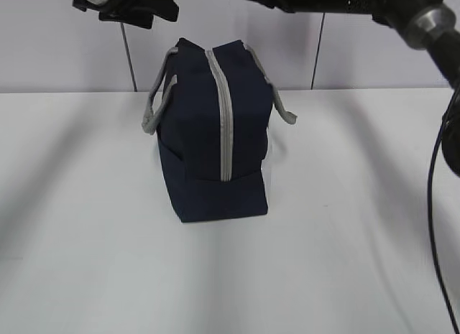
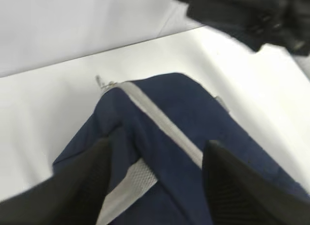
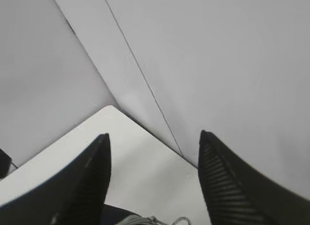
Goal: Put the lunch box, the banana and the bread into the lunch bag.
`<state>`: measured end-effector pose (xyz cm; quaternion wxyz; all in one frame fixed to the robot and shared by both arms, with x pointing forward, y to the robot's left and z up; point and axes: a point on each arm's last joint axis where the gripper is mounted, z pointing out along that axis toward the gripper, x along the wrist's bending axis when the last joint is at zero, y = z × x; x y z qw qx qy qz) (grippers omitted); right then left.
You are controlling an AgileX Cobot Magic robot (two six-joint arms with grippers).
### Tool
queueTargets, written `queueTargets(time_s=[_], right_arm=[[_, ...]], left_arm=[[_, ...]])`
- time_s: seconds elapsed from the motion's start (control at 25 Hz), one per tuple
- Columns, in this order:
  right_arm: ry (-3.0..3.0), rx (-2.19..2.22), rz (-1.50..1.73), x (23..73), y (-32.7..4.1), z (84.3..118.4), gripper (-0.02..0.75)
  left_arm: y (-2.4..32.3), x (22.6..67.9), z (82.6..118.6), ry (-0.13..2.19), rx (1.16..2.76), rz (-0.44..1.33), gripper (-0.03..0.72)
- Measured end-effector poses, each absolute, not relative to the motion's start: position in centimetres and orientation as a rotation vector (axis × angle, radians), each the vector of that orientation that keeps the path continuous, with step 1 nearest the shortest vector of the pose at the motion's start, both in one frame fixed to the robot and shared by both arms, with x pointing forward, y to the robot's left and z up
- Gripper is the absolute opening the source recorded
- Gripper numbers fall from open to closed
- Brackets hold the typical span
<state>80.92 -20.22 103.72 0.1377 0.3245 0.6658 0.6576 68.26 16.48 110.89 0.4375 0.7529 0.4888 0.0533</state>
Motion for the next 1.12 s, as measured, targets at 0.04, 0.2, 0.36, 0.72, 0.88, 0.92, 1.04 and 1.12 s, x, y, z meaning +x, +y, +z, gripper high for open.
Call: queueTargets(time_s=[0.04,0.2,0.36,0.72,0.88,0.92,1.04,1.12], right_arm=[[1.931,0.932,1.899,80.6,-20.2,104.9,0.427],[2.023,0.966,1.870,78.9,-20.2,106.9,0.427],[2.135,1.039,1.819,76.6,-20.2,106.4,0.427],[2.236,1.087,1.763,70.6,-20.4,108.0,0.425],[2.220,1.113,1.716,68.0,-20.8,108.6,0.425],[2.207,1.118,1.702,67.3,-20.9,108.9,0.425],[2.168,1.124,1.666,65.1,-21.3,109.9,0.425],[2.159,1.135,1.651,63.7,-21.5,110.2,0.425]], left_arm=[[16.8,67.9,111.2,1.234,1.897,0.145,0.421],[17.6,66.6,111.4,1.310,2.010,0.126,0.421],[17.8,65.7,110.9,1.359,2.093,0.036,0.421],[17.8,64.5,111.8,1.421,2.112,0.011,0.421],[17.7,63.2,113.5,1.425,2.122,0.086,0.421],[17.8,62.6,113.9,1.422,2.128,0.102,0.421],[18.4,60.5,114.6,1.437,2.147,0.122,0.417],[19.0,58.7,114.5,1.456,2.162,0.113,0.414]])
